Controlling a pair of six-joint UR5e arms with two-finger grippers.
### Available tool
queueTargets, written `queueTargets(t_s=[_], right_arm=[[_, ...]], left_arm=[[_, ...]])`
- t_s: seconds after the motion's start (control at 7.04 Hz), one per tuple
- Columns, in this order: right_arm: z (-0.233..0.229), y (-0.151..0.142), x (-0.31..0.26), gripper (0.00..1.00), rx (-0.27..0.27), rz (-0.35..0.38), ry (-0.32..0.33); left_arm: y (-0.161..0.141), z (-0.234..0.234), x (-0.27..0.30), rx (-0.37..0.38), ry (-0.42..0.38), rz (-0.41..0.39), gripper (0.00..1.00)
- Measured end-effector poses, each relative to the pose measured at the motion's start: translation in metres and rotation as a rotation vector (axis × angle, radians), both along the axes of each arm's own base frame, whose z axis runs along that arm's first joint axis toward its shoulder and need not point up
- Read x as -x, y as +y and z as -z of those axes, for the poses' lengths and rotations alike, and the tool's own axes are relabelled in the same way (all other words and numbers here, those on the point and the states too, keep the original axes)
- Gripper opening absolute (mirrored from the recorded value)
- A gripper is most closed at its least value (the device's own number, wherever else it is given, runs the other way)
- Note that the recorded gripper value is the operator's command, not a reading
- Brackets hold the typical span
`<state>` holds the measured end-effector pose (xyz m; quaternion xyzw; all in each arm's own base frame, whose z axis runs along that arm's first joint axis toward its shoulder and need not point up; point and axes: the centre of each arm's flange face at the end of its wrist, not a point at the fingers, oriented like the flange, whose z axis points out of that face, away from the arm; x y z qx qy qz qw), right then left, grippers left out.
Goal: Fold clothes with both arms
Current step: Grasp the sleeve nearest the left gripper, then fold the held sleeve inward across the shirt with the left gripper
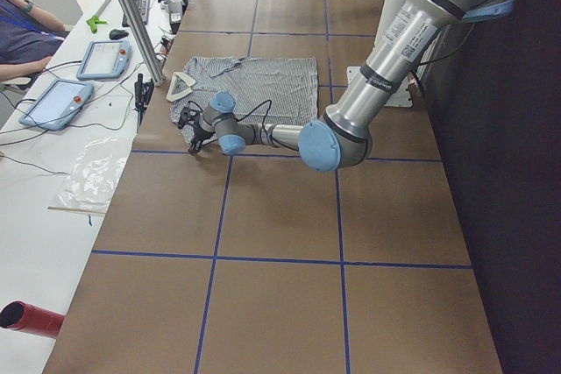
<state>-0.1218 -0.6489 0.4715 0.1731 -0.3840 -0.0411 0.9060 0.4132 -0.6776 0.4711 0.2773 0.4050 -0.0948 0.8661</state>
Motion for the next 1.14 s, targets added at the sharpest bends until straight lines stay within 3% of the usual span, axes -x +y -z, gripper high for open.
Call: queueTargets(t_s=[0.28, 0.57, 0.85, 1.14], right_arm=[[0.0, 0.0, 0.0, 1.0, 0.001, -0.001, -0.001], [0.0, 0.0, 0.0, 1.0, 0.002, -0.002, -0.001], [0.0, 0.0, 0.0, 1.0, 0.002, -0.003, -0.001], [-0.001, 0.0, 0.0, 1.0, 0.005, -0.004, 0.0]], left_arm=[[0.0, 0.009, 0.001, -0.014, 0.011, 0.0, 0.0], [-0.001, 0.056, -0.001, -0.015, 0.026, 0.003, 0.0], [-0.004, 0.134, -0.017, 0.066, 0.01, 0.021, 0.0], [0.004, 0.195, -0.078, 0.131, 0.013, 0.038, 0.0]])
